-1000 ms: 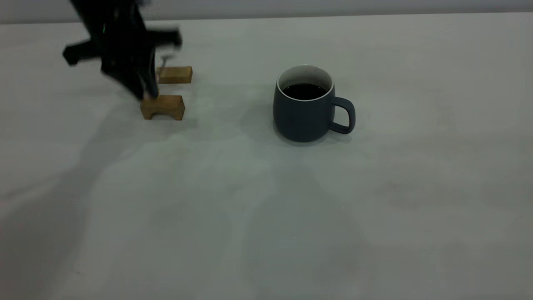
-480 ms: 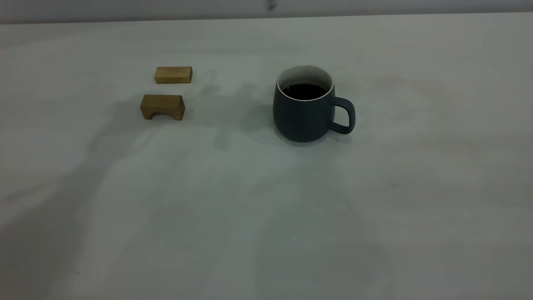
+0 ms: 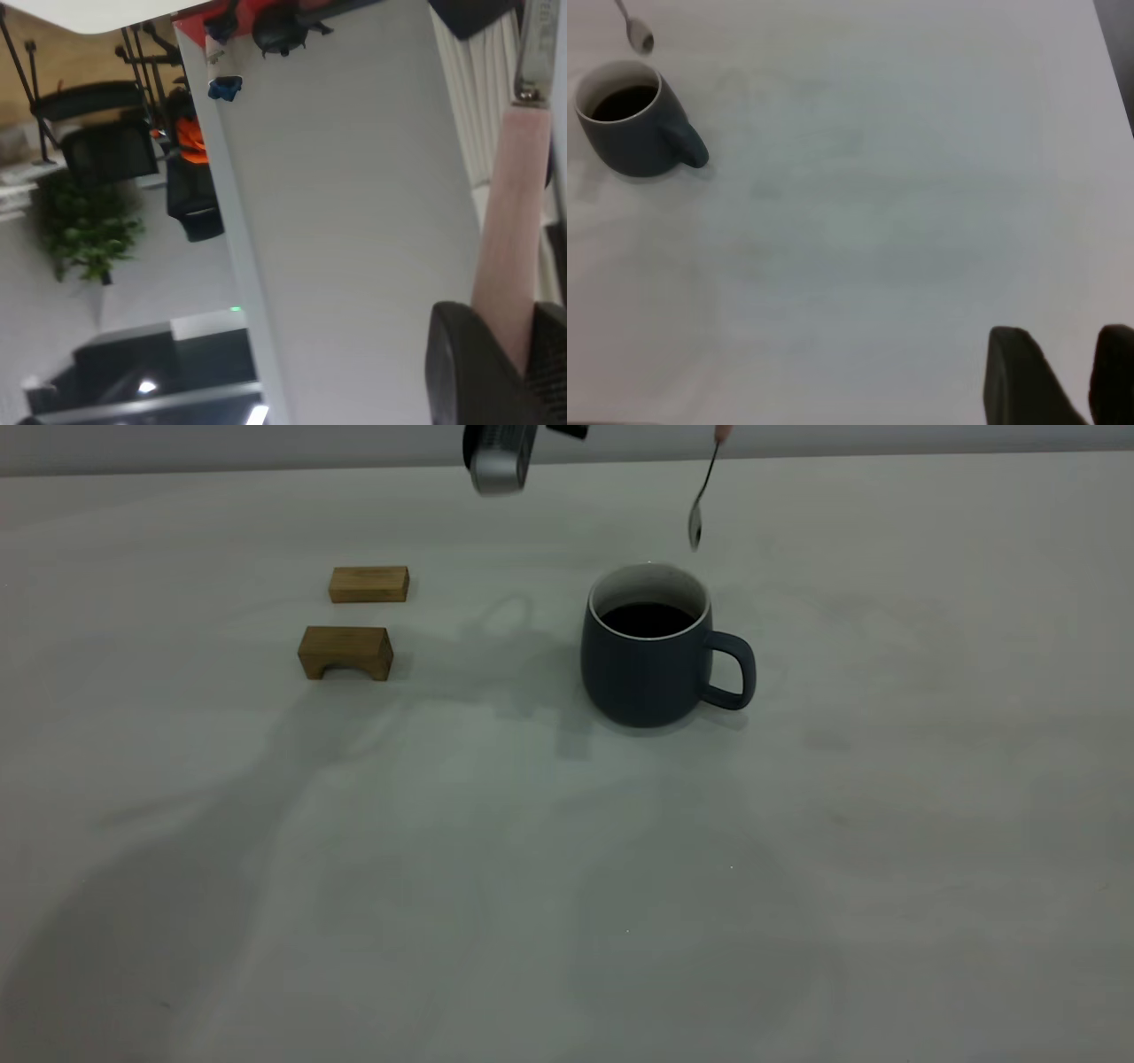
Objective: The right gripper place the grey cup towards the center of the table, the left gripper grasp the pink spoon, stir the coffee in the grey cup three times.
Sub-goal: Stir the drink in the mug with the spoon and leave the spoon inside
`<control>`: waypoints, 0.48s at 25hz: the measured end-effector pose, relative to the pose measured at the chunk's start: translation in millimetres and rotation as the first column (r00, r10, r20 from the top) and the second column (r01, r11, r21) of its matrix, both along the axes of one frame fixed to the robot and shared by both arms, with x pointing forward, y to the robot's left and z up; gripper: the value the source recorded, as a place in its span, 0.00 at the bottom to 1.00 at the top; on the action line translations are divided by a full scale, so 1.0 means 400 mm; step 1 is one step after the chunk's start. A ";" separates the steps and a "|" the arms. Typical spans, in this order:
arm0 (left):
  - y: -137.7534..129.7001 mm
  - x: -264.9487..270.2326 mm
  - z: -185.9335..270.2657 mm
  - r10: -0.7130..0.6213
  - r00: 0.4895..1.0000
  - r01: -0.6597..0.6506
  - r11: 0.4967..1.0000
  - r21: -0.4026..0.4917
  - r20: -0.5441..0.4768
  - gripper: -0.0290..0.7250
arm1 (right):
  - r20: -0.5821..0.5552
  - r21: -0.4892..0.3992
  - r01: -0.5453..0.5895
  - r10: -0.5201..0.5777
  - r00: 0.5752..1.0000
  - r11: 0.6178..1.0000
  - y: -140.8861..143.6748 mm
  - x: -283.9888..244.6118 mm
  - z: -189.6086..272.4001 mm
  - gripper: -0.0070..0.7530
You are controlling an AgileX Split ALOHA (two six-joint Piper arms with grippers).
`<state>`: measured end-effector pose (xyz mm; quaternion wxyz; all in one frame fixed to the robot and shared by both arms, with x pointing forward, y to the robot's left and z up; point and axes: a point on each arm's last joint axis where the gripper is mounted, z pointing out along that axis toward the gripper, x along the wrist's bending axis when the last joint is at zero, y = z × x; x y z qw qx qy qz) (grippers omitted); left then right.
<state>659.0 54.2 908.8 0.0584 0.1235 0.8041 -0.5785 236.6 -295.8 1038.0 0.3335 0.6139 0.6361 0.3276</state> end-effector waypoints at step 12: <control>0.005 0.007 -0.105 0.084 0.984 -0.070 0.993 0.094 -0.156 0.26 | 0.000 0.000 0.000 0.000 1.000 1.000 0.000 0.000 0.000 0.32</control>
